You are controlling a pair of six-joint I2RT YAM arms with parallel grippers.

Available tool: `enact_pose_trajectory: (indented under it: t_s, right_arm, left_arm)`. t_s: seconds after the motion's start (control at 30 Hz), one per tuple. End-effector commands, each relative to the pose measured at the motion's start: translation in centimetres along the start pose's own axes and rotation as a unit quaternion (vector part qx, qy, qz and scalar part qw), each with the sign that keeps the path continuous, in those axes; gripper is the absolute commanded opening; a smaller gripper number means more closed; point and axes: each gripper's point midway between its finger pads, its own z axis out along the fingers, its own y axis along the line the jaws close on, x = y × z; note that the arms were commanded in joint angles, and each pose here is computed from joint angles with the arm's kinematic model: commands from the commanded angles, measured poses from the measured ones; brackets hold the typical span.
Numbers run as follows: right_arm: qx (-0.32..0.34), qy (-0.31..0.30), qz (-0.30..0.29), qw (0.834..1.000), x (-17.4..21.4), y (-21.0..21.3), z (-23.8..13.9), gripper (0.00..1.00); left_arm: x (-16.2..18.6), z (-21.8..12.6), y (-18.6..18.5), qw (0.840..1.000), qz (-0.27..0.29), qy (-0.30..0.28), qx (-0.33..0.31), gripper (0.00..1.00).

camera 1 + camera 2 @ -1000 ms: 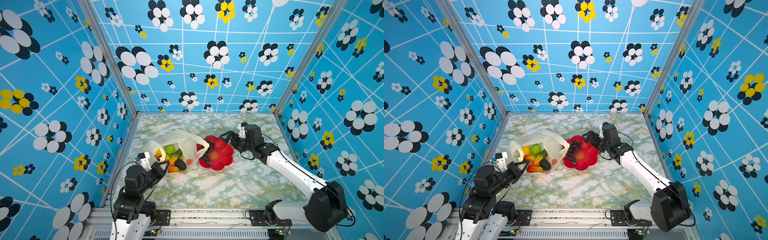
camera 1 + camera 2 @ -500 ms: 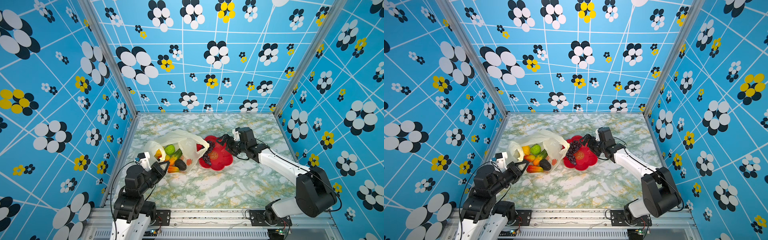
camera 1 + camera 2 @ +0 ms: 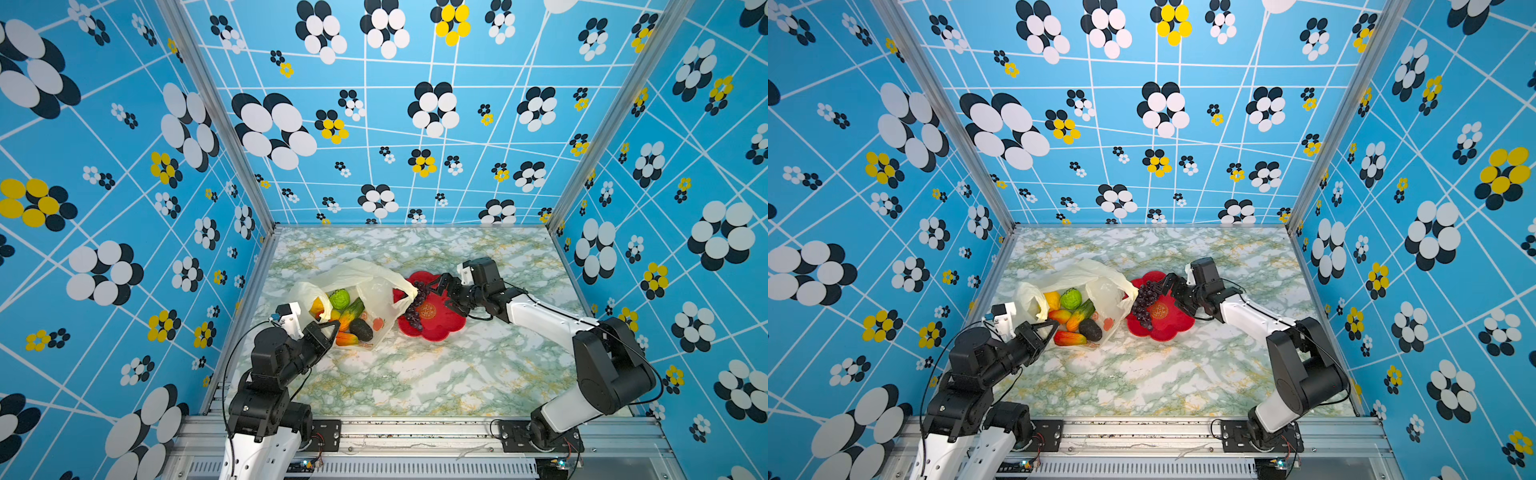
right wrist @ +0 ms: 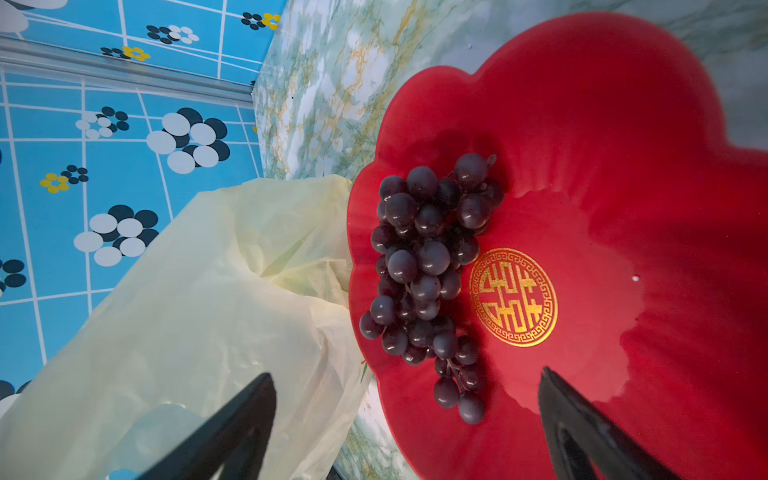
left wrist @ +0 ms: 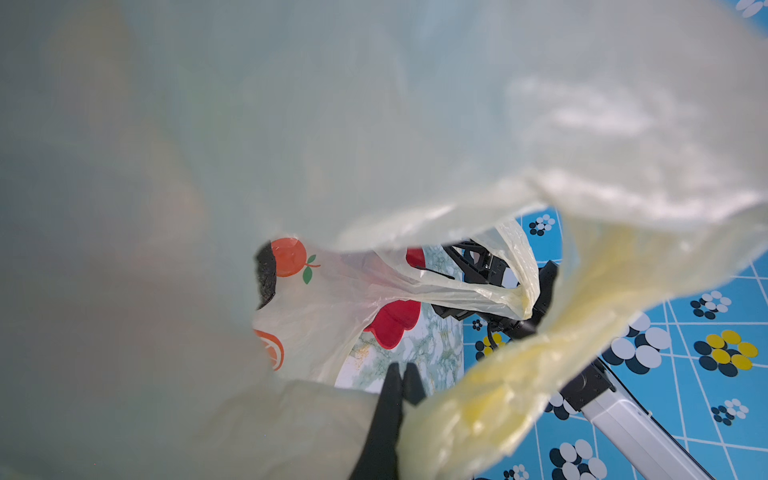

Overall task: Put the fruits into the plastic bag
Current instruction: 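Withdraw the right gripper from the bag and move it over the grapes, then lower the right gripper onto the grape bunch stem and close it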

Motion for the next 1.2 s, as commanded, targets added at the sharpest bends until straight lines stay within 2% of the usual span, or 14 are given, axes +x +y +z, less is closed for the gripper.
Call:
enact_pose_trajectory:
  t_s: [0.0, 0.33, 0.67, 0.8, 1.03, 1.17]
  right_arm:
    - [-0.008, 0.011, 0.01, 1.0, 0.1, -0.3, 0.8, 0.99]
    - [-0.005, 0.048, -0.007, 0.999, 1.3, 0.7, 4.4, 0.99]
    - [0.055, 0.062, -0.01, 0.997, 1.1, 0.1, 8.3, 0.99]
    - [0.095, 0.059, -0.012, 0.994, 0.7, -1.0, 8.9, 0.95]
    - [0.219, 0.061, -0.103, 0.968, 0.7, -2.8, 8.8, 0.92]
    - [0.255, 0.067, -0.135, 0.955, 0.7, -3.3, 9.3, 0.92]
  left_arm:
    - [-0.4, -0.1, -0.6, 1.0, 0.009, -0.006, 0.01, 0.0]
    - [-0.2, -0.3, -0.5, 1.0, 0.01, -0.006, 0.009, 0.0]
    - [-0.2, -0.4, -0.1, 1.0, 0.011, -0.011, 0.005, 0.0]
    - [-0.1, -0.4, 0.0, 1.0, 0.017, -0.01, 0.002, 0.0]
    - [-0.3, -0.5, -0.1, 1.0, 0.026, -0.015, 0.001, 0.0]
    - [-0.4, -0.5, -0.3, 0.999, 0.031, -0.013, 0.002, 0.0]
